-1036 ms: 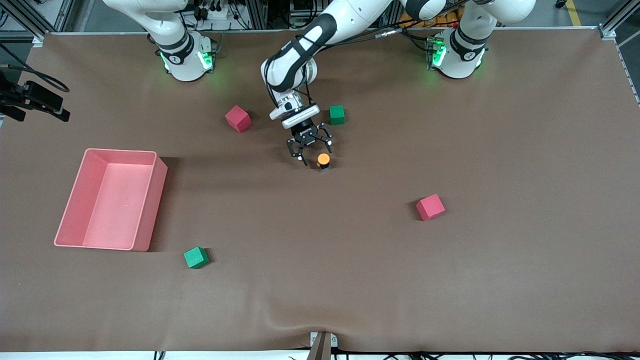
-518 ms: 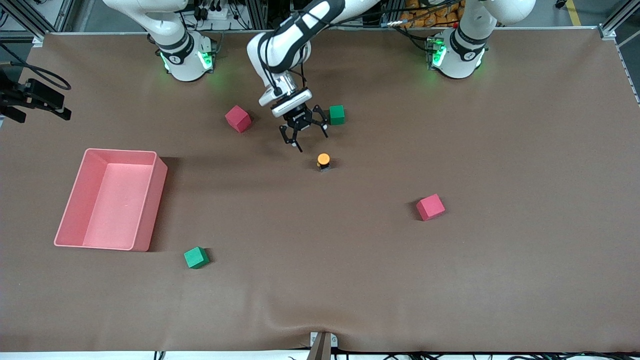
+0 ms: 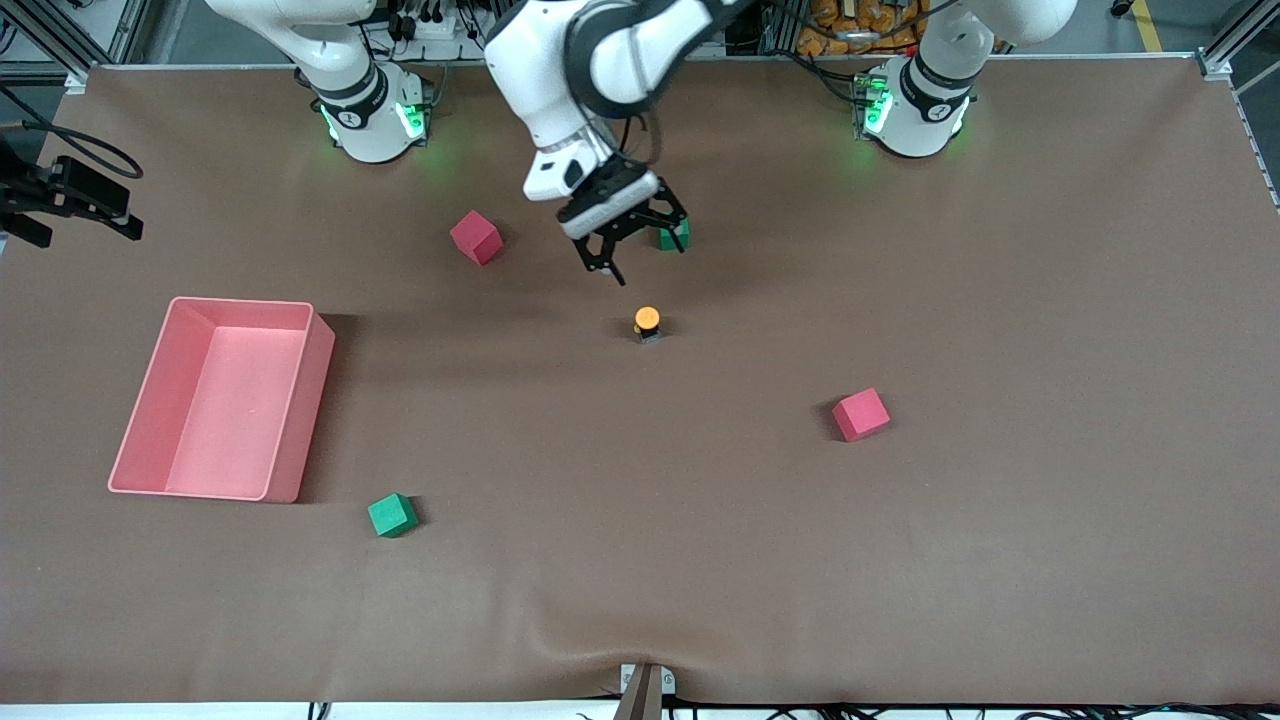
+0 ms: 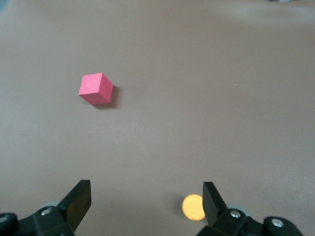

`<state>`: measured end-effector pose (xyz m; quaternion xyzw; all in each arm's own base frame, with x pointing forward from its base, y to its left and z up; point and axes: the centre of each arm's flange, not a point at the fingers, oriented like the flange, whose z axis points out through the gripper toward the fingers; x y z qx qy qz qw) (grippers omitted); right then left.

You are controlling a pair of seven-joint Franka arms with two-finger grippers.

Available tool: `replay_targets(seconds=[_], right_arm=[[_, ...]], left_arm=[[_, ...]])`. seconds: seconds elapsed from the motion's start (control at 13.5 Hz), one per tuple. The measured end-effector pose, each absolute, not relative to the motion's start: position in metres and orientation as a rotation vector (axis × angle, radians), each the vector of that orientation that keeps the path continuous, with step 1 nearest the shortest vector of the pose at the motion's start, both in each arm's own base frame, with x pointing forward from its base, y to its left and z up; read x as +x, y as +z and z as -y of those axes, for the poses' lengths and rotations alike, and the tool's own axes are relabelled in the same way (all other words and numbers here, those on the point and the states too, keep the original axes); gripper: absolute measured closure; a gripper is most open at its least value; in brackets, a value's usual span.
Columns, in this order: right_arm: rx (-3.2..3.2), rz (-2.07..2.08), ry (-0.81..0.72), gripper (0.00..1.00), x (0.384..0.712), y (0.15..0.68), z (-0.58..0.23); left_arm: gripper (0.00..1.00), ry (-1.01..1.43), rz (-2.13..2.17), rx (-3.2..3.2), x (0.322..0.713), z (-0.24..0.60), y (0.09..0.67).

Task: Place and upright button with both arms

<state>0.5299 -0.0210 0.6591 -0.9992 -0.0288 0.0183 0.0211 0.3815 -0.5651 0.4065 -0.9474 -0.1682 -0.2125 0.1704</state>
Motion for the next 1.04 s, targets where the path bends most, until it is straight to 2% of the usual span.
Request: replay_targets(seconds=[0.44, 0.67, 1.04], right_arm=[[-3.095, 0.092, 0.088, 0.0, 0.525, 0.66, 0.021], [-3.091, 0.092, 0.135, 0.0, 0.516, 0.663, 0.021], [-3.089, 0.105, 0.156, 0.0, 0.513, 0.664, 0.017]], left_arm=[[0.0, -0.118, 0.499, -2.991, 0.496, 0.422, 0.522], [0.0, -0.077, 0.488, -3.047, 0.541, 0.346, 0.546], [0.0, -0.047, 0.403, -3.065, 0.577, 0.28, 0.545]])
